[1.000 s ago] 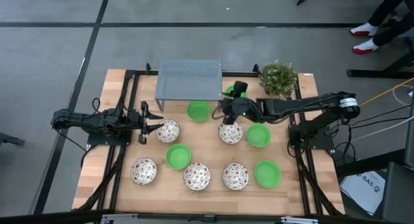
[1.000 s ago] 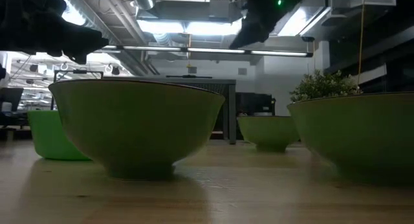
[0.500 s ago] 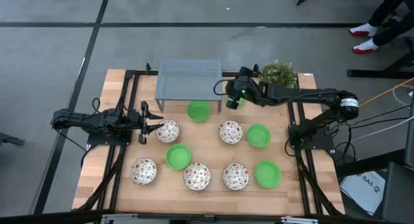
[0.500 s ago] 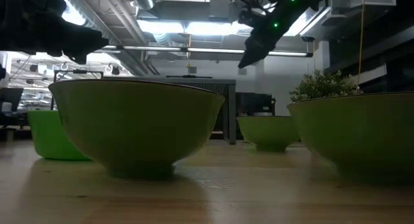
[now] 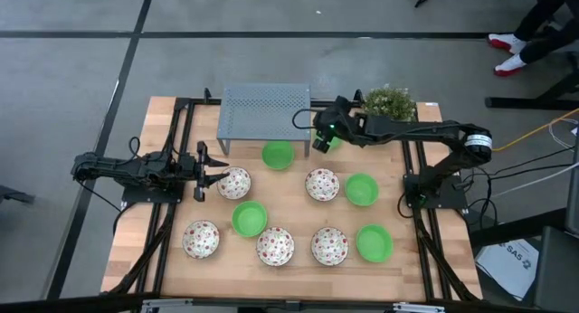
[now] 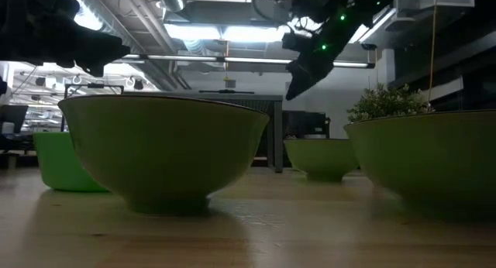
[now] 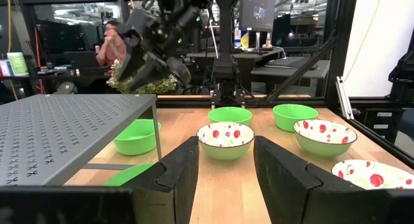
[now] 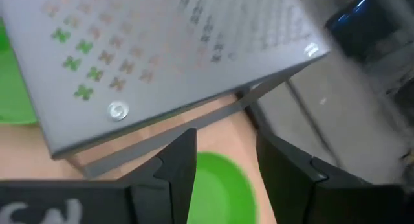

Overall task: Pick & Place Mini bowls
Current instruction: Put the green bowl on the shelf

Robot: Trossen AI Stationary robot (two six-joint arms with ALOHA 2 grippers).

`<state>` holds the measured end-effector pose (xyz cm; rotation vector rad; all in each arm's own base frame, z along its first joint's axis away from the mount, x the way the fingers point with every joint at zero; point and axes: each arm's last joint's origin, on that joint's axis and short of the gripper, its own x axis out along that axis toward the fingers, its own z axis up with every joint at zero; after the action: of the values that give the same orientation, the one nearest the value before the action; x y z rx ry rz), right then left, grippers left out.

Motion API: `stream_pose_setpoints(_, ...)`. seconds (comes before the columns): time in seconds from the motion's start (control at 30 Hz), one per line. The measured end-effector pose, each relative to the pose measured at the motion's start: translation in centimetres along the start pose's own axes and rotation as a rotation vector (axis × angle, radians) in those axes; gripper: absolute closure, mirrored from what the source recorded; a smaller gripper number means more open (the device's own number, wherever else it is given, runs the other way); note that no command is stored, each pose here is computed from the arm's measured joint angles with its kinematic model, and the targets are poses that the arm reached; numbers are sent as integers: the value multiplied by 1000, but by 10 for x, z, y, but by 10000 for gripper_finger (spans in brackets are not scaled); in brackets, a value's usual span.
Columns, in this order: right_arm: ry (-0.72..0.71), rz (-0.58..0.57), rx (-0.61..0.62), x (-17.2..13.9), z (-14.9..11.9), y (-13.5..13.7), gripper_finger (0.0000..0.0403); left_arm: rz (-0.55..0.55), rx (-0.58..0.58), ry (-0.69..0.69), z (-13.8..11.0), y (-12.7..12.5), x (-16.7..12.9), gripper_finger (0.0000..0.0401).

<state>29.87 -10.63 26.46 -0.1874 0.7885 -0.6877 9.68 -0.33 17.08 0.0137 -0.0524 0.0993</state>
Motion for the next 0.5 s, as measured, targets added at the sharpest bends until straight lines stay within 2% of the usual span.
stream_pose_setpoints(0.1, 54, 50, 31, 5, -6, 0, 243, 0, 0, 0, 0, 0, 0, 258)
stream_pose_setpoints(0.3, 186, 75, -22, 3, -20, 0, 243, 0, 0, 0, 0, 0, 0, 258)
stream_pose_setpoints(0.5, 215, 136, -29, 8, -35, 7, 243, 0, 0, 0, 0, 0, 0, 258)
